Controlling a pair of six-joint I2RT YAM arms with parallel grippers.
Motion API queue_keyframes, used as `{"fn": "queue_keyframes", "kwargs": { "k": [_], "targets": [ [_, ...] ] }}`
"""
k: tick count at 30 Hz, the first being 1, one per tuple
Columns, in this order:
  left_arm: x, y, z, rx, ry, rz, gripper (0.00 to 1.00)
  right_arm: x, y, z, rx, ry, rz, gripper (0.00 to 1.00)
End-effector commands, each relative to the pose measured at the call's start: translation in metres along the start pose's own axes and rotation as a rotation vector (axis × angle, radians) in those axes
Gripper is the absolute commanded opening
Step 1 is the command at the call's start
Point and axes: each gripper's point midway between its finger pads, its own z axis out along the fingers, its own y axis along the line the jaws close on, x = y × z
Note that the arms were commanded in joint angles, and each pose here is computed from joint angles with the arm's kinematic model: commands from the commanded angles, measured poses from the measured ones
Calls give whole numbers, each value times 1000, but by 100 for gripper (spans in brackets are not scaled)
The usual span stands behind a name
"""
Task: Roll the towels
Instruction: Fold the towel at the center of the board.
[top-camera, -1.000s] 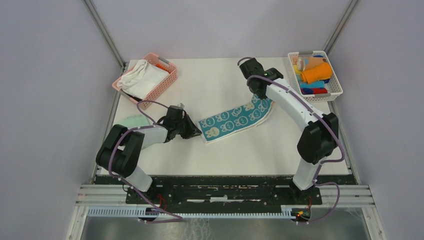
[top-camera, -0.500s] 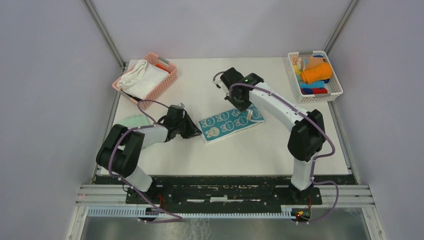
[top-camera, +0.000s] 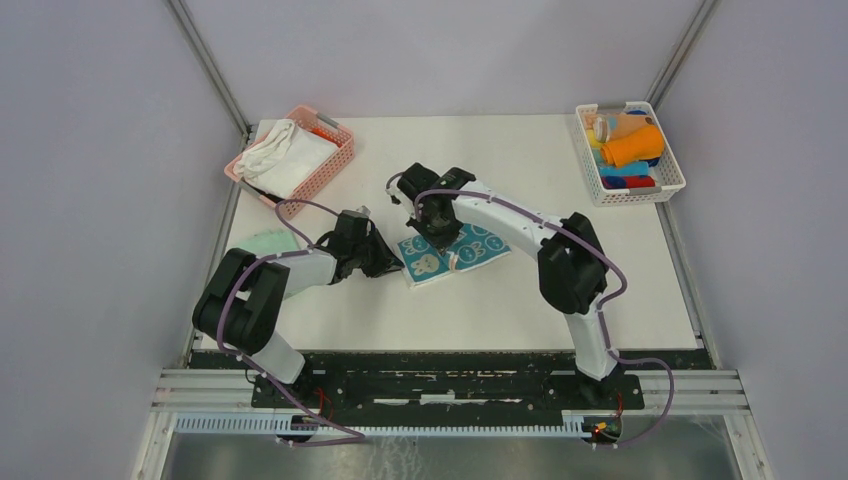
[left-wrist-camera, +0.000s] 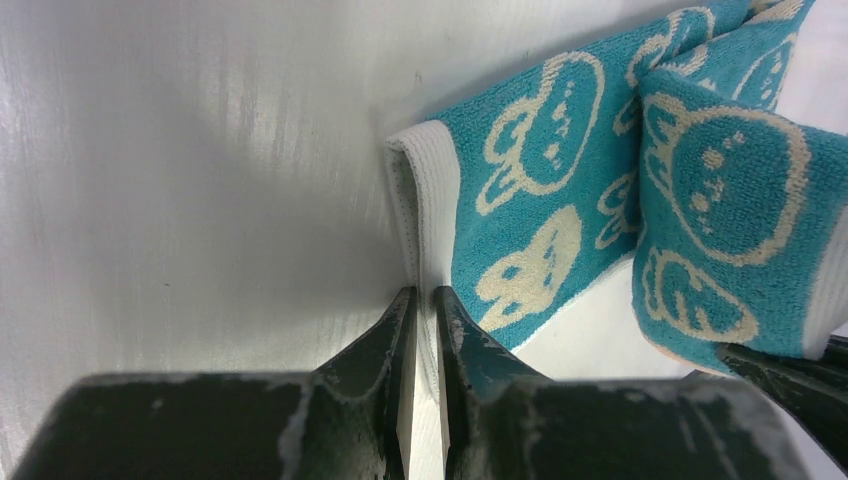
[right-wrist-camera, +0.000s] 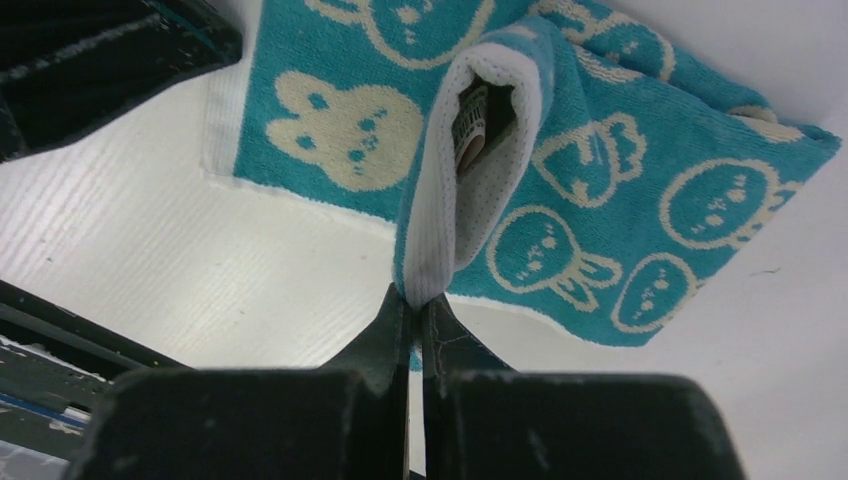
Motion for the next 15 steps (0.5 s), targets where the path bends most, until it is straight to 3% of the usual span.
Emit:
{"fn": "queue_keyframes", "kwargs": {
  "k": [1, 15],
  "targets": [
    [1, 4, 1, -37, 6, -4, 19, -30, 18, -4, -68, -91, 64, 1],
    [0, 3, -1, -40, -6, 6, 19, -35, 33, 23, -125, -76, 99, 4]
  ]
}}
